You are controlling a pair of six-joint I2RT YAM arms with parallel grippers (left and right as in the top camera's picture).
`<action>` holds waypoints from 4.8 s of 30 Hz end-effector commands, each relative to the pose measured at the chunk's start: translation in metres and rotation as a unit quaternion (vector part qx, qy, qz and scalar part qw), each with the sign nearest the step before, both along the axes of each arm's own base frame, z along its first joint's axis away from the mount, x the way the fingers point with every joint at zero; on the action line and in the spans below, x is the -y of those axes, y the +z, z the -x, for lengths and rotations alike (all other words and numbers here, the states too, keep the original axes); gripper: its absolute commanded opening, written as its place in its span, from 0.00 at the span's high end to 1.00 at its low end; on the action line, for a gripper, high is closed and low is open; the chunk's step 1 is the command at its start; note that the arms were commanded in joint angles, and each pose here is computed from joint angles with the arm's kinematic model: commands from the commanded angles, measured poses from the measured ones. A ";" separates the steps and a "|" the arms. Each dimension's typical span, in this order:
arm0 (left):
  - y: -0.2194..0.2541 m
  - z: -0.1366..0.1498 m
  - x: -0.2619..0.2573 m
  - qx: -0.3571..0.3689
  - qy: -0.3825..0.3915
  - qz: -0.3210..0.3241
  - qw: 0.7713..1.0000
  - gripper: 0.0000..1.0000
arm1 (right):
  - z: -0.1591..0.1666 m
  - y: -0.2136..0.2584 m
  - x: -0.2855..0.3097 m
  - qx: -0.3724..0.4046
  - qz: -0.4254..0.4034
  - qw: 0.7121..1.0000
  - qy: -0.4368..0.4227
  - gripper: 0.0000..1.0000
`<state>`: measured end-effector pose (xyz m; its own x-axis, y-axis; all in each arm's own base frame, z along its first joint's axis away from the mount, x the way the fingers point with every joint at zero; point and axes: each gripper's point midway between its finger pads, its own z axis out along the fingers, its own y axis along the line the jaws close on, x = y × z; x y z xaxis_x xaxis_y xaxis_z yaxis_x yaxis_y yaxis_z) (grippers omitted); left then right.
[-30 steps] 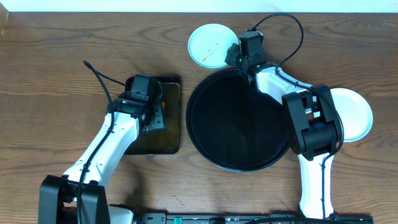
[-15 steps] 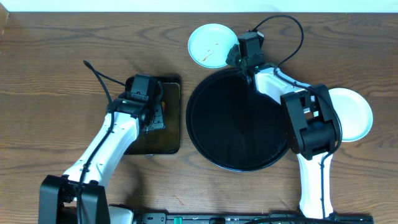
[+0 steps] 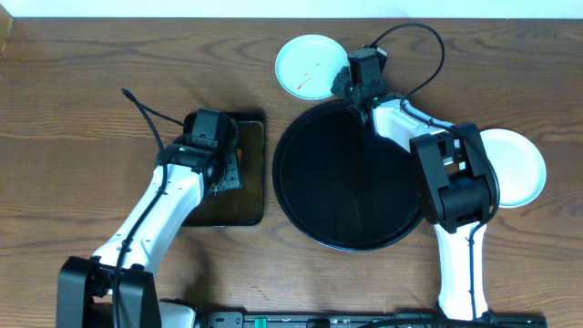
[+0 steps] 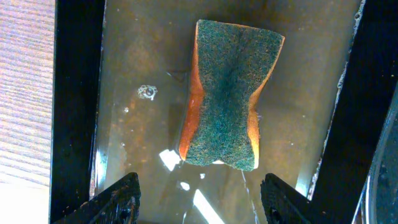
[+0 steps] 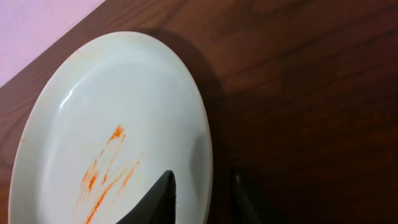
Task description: Clean dirty plates on tray and stack at the side
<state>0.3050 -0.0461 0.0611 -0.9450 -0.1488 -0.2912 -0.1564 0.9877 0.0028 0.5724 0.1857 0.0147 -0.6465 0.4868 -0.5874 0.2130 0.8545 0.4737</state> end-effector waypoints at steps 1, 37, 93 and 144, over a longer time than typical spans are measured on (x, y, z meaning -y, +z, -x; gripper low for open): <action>0.001 0.000 -0.003 0.002 0.004 -0.003 1.000 0.37 | 0.004 -0.017 -0.002 -0.016 0.026 0.999 0.013 0.78; 0.001 0.000 -0.002 0.002 0.004 -0.003 1.000 0.37 | 0.039 0.027 0.174 -0.137 0.052 0.987 -0.070 0.99; -0.007 -0.004 0.000 -0.001 0.002 0.002 1.000 0.35 | 0.228 -0.019 0.085 -0.329 0.116 0.908 0.232 0.99; -0.053 -0.038 0.001 0.007 -0.003 -0.020 1.000 0.53 | 0.232 -0.019 0.085 -0.336 0.114 0.905 0.233 0.99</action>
<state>0.3441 -0.0480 0.0115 -0.9377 -0.1302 -0.3220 -0.1490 0.9883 0.0342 0.3544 0.1040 0.0049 -0.9965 -0.0166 -0.0814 -0.0325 0.9795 0.1989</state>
